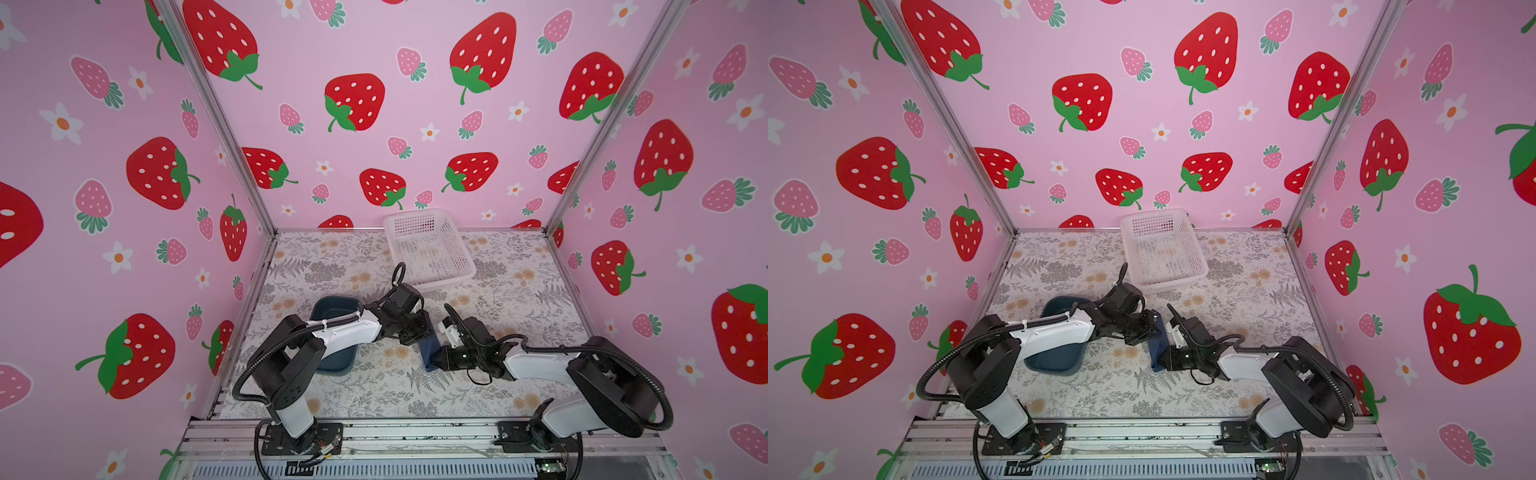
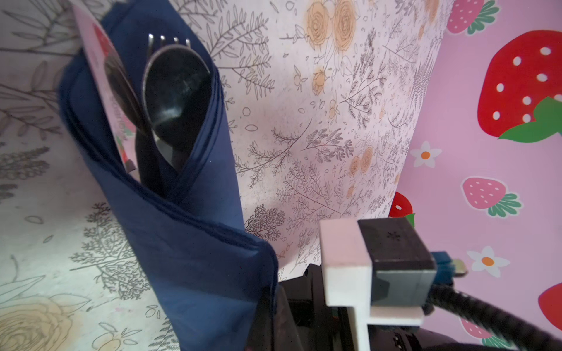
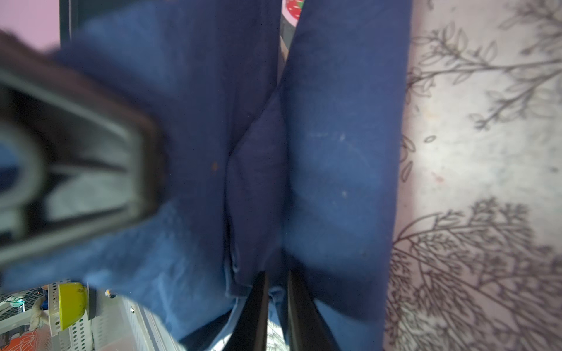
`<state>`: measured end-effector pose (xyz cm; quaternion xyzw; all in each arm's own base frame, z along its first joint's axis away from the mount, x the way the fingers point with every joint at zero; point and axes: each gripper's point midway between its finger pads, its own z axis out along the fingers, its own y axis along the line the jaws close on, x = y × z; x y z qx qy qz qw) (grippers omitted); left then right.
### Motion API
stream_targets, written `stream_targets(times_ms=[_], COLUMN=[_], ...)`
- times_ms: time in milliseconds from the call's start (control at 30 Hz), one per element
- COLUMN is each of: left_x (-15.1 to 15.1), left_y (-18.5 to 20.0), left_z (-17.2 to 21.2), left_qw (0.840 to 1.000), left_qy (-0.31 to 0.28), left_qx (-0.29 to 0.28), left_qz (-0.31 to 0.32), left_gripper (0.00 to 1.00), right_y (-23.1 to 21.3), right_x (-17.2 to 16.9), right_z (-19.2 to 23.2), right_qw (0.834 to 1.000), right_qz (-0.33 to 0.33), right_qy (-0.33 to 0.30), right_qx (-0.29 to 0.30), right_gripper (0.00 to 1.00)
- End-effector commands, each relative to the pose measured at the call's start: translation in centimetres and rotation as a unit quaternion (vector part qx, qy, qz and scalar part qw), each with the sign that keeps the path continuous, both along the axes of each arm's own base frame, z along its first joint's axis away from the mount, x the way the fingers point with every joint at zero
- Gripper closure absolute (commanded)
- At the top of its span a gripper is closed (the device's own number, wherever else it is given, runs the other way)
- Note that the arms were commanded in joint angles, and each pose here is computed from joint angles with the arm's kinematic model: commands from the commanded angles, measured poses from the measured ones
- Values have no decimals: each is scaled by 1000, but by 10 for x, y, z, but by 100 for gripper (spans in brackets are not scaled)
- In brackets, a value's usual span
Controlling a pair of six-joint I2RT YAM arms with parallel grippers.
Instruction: Place the utensils on the paper napkin and roll it up
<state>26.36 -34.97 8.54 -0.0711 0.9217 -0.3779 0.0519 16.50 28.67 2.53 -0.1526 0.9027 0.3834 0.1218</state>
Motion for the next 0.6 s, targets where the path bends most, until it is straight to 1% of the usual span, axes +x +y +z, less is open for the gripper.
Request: stream_targets(times_ms=[0, 267, 400, 567], left_x=[9, 11, 12, 10], left_y=[-14, -28, -26, -22], left_z=[14, 17, 14, 11], left_qw=[1000, 999, 1000, 1000], left_qy=[-10, -9, -7, -8], left_qx=[-19, -33, -27, -17], left_qz=[1, -4, 0, 1], left_gripper=[100, 100, 100, 100], right_y=[-8, -7, 1, -5], right_x=[-7, -8, -4, 3], right_z=[-15, -14, 2, 12], right_qw=[1000, 1000, 1000, 1000], right_qz=[5, 12, 18, -1], right_qy=[11, 9, 0, -10], right_qx=[-23, -21, 0, 3], right_gripper=[83, 83, 82, 82])
